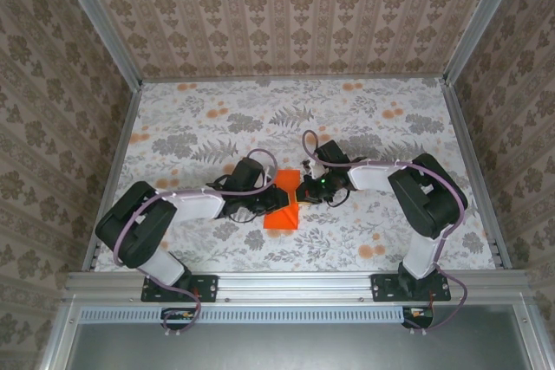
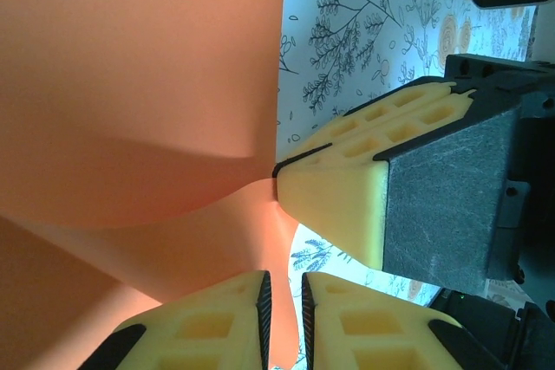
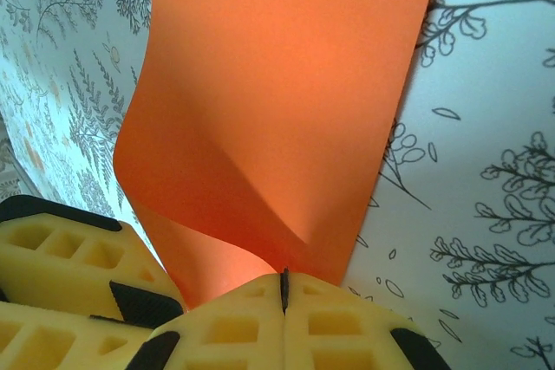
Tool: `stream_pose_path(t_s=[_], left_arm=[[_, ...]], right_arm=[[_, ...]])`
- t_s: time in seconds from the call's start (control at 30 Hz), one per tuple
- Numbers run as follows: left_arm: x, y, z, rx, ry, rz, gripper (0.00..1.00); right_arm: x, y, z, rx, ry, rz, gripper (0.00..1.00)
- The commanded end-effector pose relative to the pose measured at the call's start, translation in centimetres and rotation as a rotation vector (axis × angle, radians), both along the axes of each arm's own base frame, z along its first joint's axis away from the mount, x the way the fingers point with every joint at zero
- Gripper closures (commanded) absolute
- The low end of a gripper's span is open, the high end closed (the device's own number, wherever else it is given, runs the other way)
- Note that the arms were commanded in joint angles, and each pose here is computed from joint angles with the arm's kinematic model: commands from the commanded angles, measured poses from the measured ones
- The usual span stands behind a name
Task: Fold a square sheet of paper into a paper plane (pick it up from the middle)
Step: Fold the triangle a second time at the center of the table.
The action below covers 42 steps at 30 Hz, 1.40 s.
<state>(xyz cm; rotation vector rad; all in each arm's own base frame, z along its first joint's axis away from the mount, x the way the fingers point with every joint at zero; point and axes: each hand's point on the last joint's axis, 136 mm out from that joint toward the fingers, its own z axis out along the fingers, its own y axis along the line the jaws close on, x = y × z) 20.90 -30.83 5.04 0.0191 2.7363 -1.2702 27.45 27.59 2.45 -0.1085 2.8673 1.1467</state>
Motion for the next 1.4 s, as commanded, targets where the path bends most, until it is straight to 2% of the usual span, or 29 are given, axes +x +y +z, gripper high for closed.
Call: stream_pose_path(t_s=[0.0, 1.37], left_arm=[[0.4, -0.4, 0.3, -0.008, -0.014, -0.025, 0.80], [0.3, -0.3, -2.0, 0.034, 0.024, -0.020, 0.82]], right_arm=[[0.5, -0.3, -0.5, -0.029, -0.003, -0.001, 0.97], [0.5, -0.4, -1.5, -0.060, 0.017, 0.013, 0.97]])
